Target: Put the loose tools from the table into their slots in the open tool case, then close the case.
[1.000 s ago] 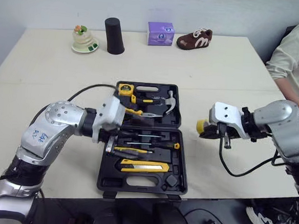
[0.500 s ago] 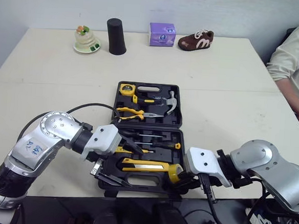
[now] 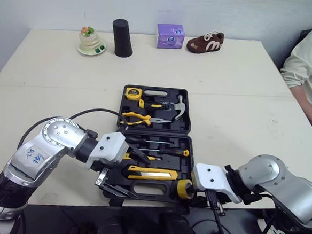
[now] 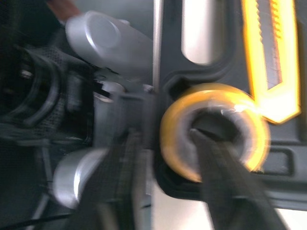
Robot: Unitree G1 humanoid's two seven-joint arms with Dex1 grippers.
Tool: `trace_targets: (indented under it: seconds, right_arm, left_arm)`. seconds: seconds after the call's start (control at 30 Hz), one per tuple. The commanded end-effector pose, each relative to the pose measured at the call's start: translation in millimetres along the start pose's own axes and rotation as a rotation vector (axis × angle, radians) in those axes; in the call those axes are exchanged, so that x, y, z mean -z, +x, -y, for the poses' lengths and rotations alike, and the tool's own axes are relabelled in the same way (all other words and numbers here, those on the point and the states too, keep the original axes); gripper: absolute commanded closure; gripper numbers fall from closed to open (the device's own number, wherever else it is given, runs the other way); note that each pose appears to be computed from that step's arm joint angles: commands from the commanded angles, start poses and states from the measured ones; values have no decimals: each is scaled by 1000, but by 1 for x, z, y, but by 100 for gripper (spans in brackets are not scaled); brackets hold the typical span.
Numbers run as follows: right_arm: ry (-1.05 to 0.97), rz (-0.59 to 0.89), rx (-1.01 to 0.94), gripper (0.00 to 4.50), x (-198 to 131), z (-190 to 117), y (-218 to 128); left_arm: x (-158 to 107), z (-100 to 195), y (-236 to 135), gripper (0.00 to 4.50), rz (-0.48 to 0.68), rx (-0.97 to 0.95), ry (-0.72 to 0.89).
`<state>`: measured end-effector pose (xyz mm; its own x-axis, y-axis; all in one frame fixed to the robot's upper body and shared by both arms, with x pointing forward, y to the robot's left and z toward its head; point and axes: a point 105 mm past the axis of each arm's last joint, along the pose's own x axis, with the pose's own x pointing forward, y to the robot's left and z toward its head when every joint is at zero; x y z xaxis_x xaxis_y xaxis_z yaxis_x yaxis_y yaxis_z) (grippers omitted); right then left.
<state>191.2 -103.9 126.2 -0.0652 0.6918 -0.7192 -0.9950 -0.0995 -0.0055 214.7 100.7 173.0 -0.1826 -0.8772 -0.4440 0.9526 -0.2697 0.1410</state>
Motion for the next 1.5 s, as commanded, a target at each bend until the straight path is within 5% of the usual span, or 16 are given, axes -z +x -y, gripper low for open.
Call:
trace_targets:
  seconds: [0.03, 0.27, 0.43, 0.47, 1.0, 1.3, 1.5]
  right_arm:
    - [-40, 106, 25, 205, -28, -3, -23]
    - [-47, 316, 136, 205, -34, 3, -20]
    - [10, 448, 185, 434, -19, 4, -3]
    - [9, 454, 214, 444, -14, 8, 1]
    - [268, 394, 269, 444, 79, 0, 42]
    - [235, 572, 432, 444, 21, 42, -35]
    - [205, 401, 744, 450, 36, 96, -85]
  left_arm:
    - [-8, 2, 2, 0, 13, 12, 41]
    - [-10, 1, 6, 0, 28, 19, 46]
    - [-11, 1, 7, 0, 46, 21, 27]
    - [-10, 1, 7, 0, 46, 21, 25]
    - [-2, -16, -1, 0, 14, -62, 41]
    - [42, -57, -62, 0, -11, -480, -109]
    - [91, -71, -120, 252, -140, -753, -203]
